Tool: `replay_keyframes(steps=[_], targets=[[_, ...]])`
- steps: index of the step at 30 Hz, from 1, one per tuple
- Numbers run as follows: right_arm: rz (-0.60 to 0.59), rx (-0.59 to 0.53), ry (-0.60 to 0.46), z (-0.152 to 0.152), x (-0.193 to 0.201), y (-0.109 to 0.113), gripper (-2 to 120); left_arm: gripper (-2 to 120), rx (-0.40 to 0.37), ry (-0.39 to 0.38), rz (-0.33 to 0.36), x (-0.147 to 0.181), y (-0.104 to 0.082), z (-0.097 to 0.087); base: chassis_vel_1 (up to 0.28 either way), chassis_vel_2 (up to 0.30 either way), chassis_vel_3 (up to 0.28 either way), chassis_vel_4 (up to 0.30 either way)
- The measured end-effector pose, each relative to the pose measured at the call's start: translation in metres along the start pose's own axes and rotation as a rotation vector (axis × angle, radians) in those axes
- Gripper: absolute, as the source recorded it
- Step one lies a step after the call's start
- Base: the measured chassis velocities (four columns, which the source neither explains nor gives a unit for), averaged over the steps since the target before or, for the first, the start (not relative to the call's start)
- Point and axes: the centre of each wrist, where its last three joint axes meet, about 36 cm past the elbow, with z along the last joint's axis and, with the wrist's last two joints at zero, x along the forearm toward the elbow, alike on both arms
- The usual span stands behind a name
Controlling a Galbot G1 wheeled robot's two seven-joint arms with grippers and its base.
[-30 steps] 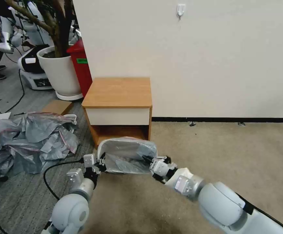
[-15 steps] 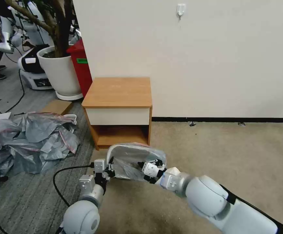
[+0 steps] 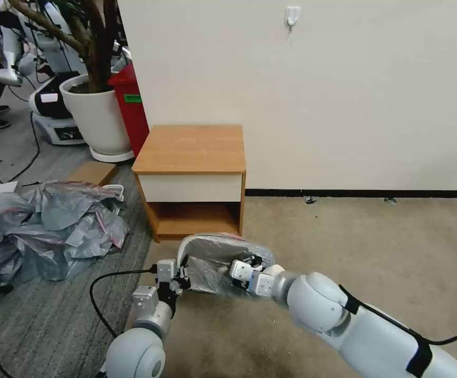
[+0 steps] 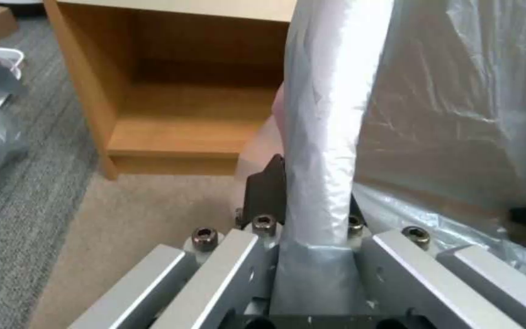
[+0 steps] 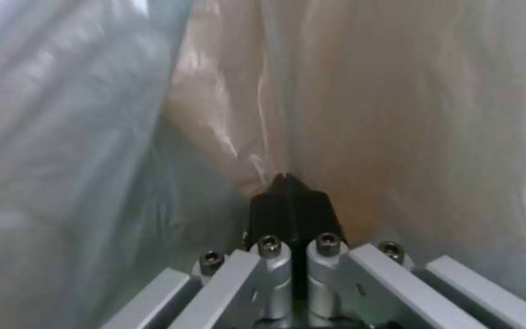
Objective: Pick up the garbage bag from the table and place it over the trash can.
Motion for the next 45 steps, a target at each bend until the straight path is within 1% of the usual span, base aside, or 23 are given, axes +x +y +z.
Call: replay_keyframes(steps=[5, 12, 18, 32, 45], targets=[[-0.004, 0.022, 0.026, 0.000, -0.013, 0.003, 0, 3, -0.002, 0.002, 0.007, -0.001, -0.004, 0.002, 0.000, 0.000, 0.000, 0.000], [-0.005, 0.049, 0.035, -0.003, -0.021, 0.005, 0, 3, -0.002, 0.006, 0.015, -0.004, -0.009, 0.004, 0.000, 0.000, 0.000, 0.000], [-0.006, 0.057, 0.075, 0.003, -0.039, 0.004, 0, 3, 0.006, 0.004, 0.025, -0.004, -0.014, 0.004, 0.000, 0.000, 0.000, 0.000], [-0.027, 0.064, 0.139, 0.016, -0.063, 0.005, 0, 3, 0.009, 0.005, 0.038, -0.005, -0.021, 0.005, 0.000, 0.000, 0.000, 0.000], [-0.045, 0.066, 0.193, 0.027, -0.084, 0.009, 0, 3, 0.007, 0.008, 0.043, -0.002, -0.022, 0.006, 0.000, 0.000, 0.000, 0.000]])
